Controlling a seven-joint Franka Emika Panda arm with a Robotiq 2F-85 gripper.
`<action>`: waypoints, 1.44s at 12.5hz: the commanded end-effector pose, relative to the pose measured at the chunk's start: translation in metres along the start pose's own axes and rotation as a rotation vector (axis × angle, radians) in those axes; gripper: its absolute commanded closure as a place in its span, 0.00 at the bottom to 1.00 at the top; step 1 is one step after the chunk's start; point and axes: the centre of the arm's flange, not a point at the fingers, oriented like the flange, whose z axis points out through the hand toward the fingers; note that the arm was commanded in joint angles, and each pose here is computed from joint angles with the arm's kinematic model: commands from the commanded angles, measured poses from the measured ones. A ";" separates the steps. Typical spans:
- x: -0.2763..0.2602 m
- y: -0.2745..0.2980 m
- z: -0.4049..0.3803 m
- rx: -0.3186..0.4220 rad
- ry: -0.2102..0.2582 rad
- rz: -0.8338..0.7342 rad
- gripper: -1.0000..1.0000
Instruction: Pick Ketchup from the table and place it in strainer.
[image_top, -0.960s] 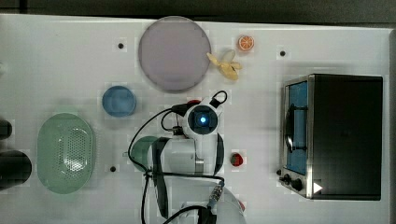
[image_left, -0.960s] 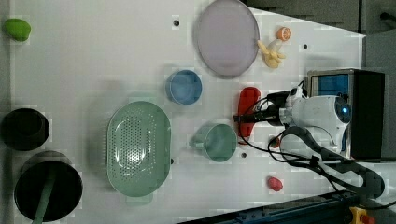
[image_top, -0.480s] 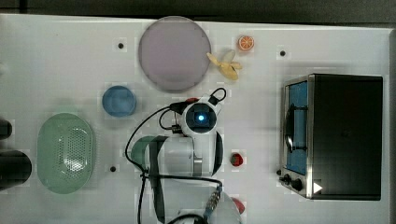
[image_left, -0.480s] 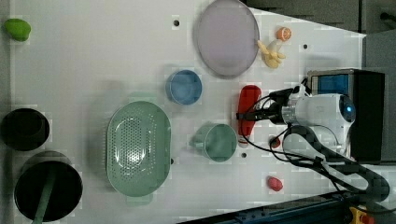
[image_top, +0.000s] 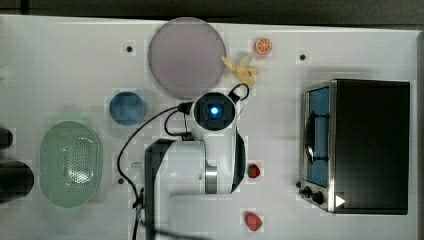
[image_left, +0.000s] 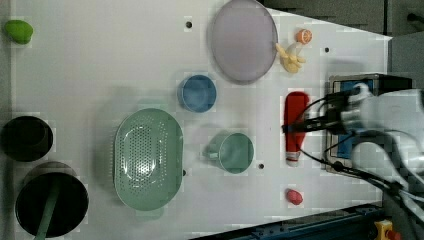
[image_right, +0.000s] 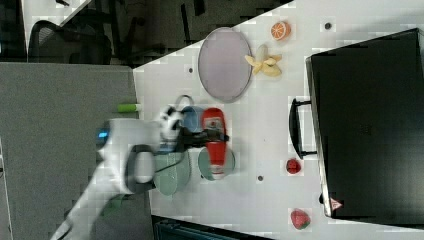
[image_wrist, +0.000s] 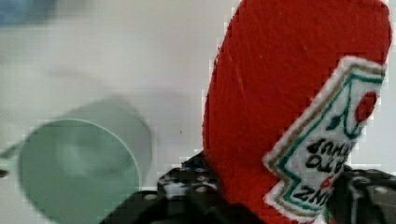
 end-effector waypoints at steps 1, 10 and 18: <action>0.000 -0.021 -0.109 -0.032 0.097 0.102 0.39; -0.019 -0.203 -0.149 -0.042 0.094 0.207 0.39; -0.019 -0.342 -0.078 0.088 0.122 0.248 0.39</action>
